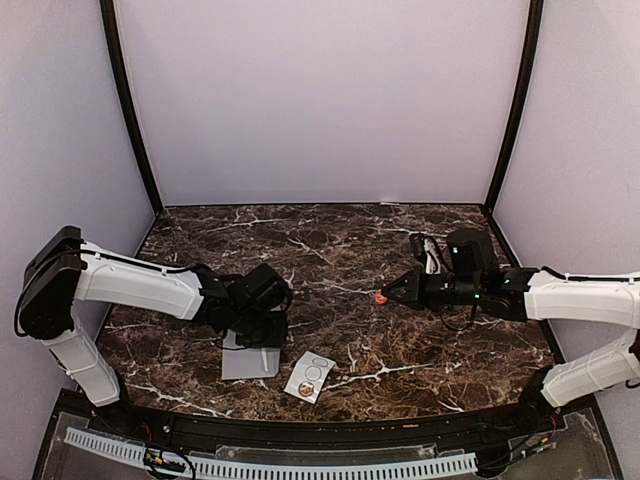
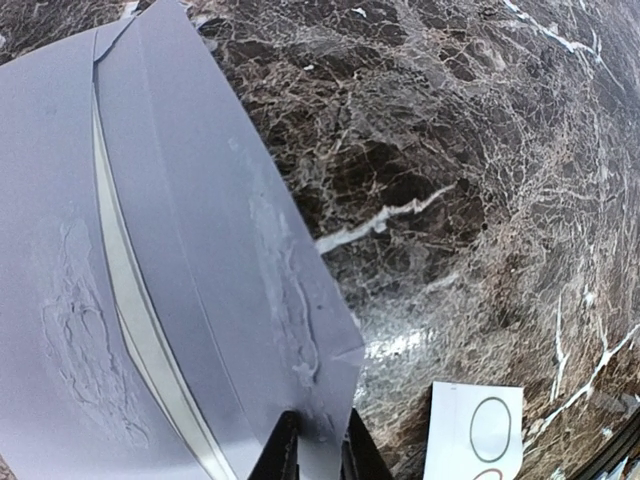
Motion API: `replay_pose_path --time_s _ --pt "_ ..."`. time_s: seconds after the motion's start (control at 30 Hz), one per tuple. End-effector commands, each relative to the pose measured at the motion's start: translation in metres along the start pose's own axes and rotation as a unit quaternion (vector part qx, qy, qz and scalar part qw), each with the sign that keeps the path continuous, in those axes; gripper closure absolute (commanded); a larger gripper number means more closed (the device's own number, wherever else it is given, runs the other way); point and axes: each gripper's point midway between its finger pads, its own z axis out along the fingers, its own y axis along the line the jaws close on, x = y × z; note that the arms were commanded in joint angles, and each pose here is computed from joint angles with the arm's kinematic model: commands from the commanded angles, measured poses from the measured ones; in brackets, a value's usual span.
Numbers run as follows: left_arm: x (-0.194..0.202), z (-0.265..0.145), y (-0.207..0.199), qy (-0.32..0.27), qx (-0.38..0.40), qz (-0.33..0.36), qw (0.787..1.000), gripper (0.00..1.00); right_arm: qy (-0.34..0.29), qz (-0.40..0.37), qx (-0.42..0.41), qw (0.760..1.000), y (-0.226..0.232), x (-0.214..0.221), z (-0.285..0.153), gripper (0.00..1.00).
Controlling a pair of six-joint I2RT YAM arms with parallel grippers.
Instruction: Place the letter into the envelope and seal it
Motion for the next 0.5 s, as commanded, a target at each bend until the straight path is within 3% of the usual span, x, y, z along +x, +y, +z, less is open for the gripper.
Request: replay_pose_path --time_s 0.0,0.27,0.47 --pt "0.003 -0.011 0.016 -0.005 -0.019 -0.012 1.0 0.88 -0.02 -0.009 -0.025 0.999 0.017 -0.014 -0.001 1.0" --pt "0.004 -0.018 0.023 -0.011 -0.024 -0.02 0.999 1.0 -0.019 -0.009 -0.028 0.999 0.019 -0.015 0.001 1.0" --pt "0.004 -0.024 0.016 -0.016 0.0 -0.005 1.0 1.0 -0.019 -0.012 -0.032 0.999 0.021 -0.015 0.001 1.0"
